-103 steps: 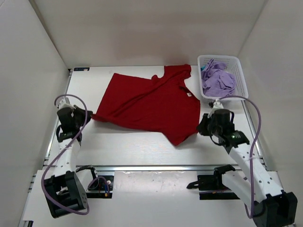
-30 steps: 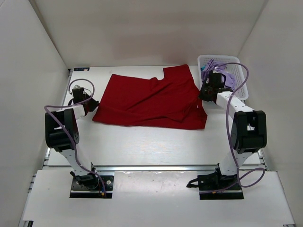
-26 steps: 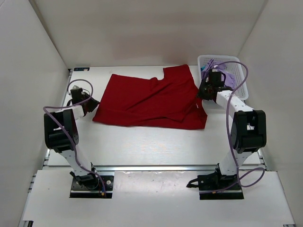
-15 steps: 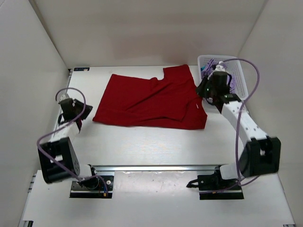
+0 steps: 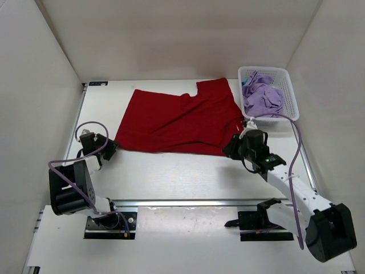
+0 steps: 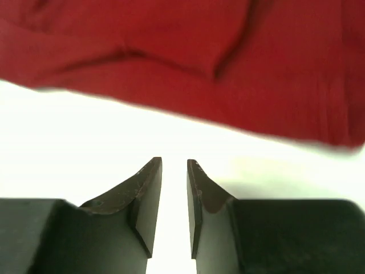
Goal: Fold and stack the t-shirts
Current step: Fold the flattened tshirt in 1/3 of the way
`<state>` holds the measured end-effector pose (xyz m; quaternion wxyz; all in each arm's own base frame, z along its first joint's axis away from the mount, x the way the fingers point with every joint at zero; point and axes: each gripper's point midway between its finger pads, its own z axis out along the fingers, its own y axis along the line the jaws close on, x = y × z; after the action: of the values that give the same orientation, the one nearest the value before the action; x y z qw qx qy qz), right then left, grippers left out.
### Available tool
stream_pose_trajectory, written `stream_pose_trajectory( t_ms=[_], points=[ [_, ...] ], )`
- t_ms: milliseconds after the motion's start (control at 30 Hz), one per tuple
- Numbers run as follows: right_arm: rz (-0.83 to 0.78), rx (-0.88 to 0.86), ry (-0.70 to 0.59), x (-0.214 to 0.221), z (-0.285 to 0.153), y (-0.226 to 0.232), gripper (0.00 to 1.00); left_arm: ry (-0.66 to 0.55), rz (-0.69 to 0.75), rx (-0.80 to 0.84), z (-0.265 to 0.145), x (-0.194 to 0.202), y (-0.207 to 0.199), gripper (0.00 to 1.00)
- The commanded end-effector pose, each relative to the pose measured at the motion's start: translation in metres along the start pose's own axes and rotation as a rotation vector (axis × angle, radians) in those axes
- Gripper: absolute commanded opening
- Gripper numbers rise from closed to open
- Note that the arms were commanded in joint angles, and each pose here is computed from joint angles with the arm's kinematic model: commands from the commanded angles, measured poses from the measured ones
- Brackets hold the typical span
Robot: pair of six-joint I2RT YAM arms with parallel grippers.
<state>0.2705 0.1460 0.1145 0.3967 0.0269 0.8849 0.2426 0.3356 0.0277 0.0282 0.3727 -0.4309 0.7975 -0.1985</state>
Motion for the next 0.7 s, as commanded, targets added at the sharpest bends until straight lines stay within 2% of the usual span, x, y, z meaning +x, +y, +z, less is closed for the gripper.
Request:
stream_pose_trajectory(
  t_ms=[0, 33, 100, 167, 300, 500, 567, 667],
  points=[
    [0.063, -0.02, -0.05, 0.006, -0.003, -0.004, 0.23, -0.005, -0.024, 0.069, 0.008, -0.004, -0.021, 0.42],
    [0.088, 0.004, -0.028, 0.021, 0.0, -0.017, 0.24, 0.012, -0.025, 0.065, 0.012, -0.001, -0.02, 0.36],
    [0.178, 0.061, -0.033, 0.032, 0.0, -0.044, 0.26, 0.026, -0.05, 0.063, 0.017, -0.004, -0.019, 0.11],
    [0.23, 0.111, -0.061, 0.029, 0.001, -0.063, 0.28, 0.026, -0.054, 0.071, 0.016, -0.005, -0.019, 0.0],
    [0.321, 0.174, -0.116, 0.015, 0.003, -0.094, 0.39, -0.003, -0.012, 0.018, 0.007, -0.014, -0.006, 0.0],
    [0.317, 0.221, -0.071, 0.014, 0.025, -0.105, 0.43, 0.003, -0.022, 0.02, 0.001, -0.017, -0.002, 0.0],
    [0.319, 0.225, -0.076, 0.01, 0.029, -0.108, 0.41, 0.004, -0.019, -0.001, 0.001, -0.015, 0.002, 0.0],
    [0.34, 0.218, -0.092, 0.006, 0.036, -0.114, 0.29, 0.024, -0.023, -0.016, -0.001, -0.005, 0.011, 0.0]
  ],
)
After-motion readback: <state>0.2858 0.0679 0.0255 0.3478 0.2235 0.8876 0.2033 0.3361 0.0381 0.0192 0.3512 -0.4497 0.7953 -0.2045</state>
